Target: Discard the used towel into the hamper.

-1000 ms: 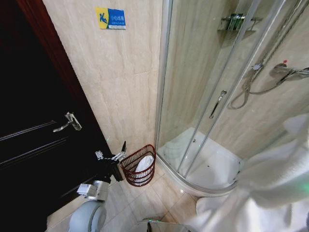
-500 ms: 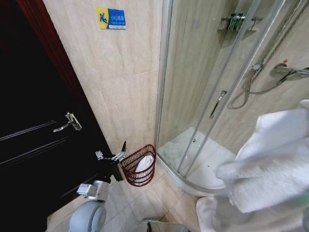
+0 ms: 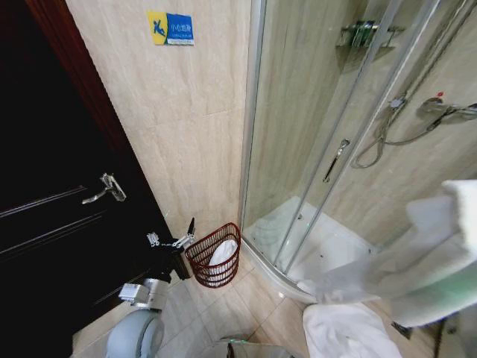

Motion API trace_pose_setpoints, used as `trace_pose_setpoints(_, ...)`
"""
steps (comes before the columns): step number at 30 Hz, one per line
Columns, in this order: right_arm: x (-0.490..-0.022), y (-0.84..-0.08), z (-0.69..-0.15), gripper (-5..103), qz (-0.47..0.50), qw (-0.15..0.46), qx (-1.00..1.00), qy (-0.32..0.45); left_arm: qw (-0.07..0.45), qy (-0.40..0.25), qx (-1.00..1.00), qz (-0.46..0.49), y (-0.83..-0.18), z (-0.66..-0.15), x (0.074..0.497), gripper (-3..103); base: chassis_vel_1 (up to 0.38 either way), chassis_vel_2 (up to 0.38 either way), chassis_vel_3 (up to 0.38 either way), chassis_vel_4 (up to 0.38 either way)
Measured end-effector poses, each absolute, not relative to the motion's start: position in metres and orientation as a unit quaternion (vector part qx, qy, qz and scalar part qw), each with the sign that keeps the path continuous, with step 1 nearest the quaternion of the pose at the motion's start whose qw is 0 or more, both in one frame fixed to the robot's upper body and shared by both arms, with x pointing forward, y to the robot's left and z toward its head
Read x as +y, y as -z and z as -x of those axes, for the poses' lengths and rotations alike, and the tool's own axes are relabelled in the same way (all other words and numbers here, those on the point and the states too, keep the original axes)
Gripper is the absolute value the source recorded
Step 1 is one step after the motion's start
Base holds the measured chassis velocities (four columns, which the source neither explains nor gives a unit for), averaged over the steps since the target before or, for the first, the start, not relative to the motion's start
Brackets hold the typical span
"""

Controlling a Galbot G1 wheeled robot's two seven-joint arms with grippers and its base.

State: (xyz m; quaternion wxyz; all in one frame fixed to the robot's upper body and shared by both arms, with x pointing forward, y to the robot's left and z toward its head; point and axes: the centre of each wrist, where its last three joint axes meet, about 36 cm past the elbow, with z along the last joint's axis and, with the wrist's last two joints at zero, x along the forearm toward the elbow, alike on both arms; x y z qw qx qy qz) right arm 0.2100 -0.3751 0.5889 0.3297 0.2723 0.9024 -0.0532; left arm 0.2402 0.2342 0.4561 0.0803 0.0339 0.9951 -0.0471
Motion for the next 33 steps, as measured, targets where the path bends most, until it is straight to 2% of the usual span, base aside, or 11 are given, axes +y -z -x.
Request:
trace_pose_setpoints(22, -0.3754, -0.5882, -0.2089, 5, -0.264, 0.355, 0.893, 0.078, 0.08, 0.047, 0.995, -0.034, -0.4561, -0.2402, 0.2342, 100, 0.0, 0.0, 0.0, 0.0)
trace_pose_setpoints(33, -0.3755, -0.5885, -0.209, 5, -0.259, 0.357, 0.893, 0.082, 0.08, 0.047, 0.995, -0.034, -0.4561, -0.2402, 0.2342, 100, 0.081, -0.097, -0.082, 0.066)
